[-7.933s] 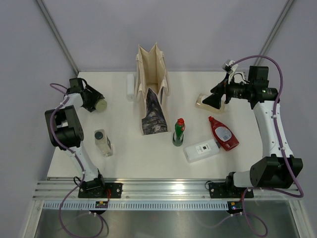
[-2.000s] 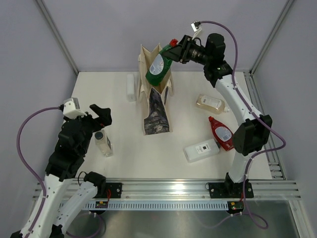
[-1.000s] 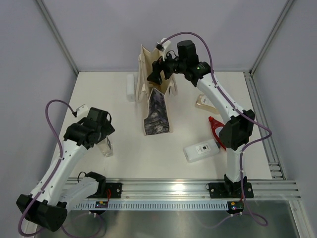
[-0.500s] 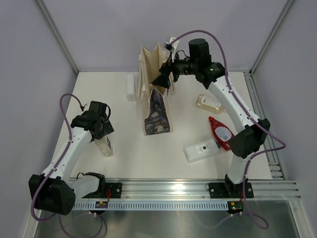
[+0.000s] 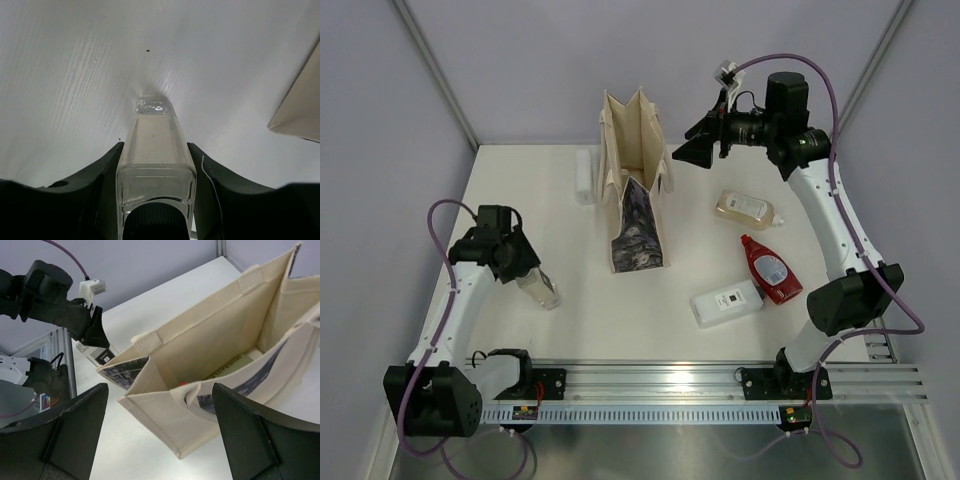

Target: Place the personal care products into the canvas bag

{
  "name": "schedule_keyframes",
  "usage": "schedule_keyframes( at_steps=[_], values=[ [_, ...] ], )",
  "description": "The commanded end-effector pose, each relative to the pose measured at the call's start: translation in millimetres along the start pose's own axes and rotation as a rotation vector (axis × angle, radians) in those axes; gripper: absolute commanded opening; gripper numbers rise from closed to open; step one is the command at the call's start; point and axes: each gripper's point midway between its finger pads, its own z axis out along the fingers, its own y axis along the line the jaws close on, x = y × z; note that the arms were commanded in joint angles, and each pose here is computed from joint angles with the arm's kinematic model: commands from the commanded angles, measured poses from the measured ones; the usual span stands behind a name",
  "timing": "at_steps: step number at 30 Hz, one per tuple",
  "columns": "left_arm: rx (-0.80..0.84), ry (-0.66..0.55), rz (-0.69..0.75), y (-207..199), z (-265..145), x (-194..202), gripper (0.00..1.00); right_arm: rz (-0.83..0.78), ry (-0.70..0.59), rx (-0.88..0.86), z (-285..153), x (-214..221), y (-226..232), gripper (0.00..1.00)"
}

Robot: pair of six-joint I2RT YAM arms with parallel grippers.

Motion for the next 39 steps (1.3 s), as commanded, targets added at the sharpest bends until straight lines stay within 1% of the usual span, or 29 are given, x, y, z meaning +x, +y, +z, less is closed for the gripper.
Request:
schedule_keyframes(
  at_steps=[1,3,4,5,9,16,24,28,31,37,39],
  values=[
    [0.264,0.007,-0.083,-33.9,-11.8,-6.4,0.00,0.012,-0.036,-0.022,-25.0,-11.9,14.5,0.92],
    [0.333,-0.007,-0.149,-40.2,-11.7,-13.0,0.00,0.029,-0.037,0.003,-35.4,-7.9,9.9,0.92],
    [0.398,0.002,-0.164,-49.3,-16.3,-12.6,0.00,0.032,-0.037,0.009,-37.5,-6.3,8.7,0.92],
    [0.442,-0.016,-0.193,-56.1,-17.6,-19.4,0.00,0.040,-0.037,0.015,-39.9,-3.9,7.4,0.92],
    [0.576,-0.005,-0.252,-69.1,-19.4,-22.5,0.00,0.076,-0.030,0.046,-49.1,13.3,-0.4,0.92],
    [0.775,-0.038,-0.282,-86.0,-33.8,-39.7,0.00,0.166,-0.027,0.081,-58.0,39.8,-10.5,0.92],
    [0.920,-0.088,-0.335,-97.8,-55.0,-63.8,0.00,0.225,-0.024,0.118,-67.6,63.4,-20.2,0.92],
    [1.021,-0.110,-0.371,-108.7,-75.9,-81.2,0.00,0.247,-0.021,0.134,-72.5,72.6,-24.1,0.92],
    [1.099,-0.153,-0.392,-117.8,-98.8,-101.9,0.00,0.261,-0.014,0.120,-73.2,82.4,-22.7,0.92],
    [1.167,-0.282,-0.386,-128.7,-146.6,-147.7,0.00,0.297,0.005,0.113,-71.6,104.4,-21.8,0.92],
    [1.194,-0.302,-0.393,-133.1,-155.8,-161.4,0.00,0.313,0.011,0.113,-71.3,112.6,-22.2,0.92]
  ],
)
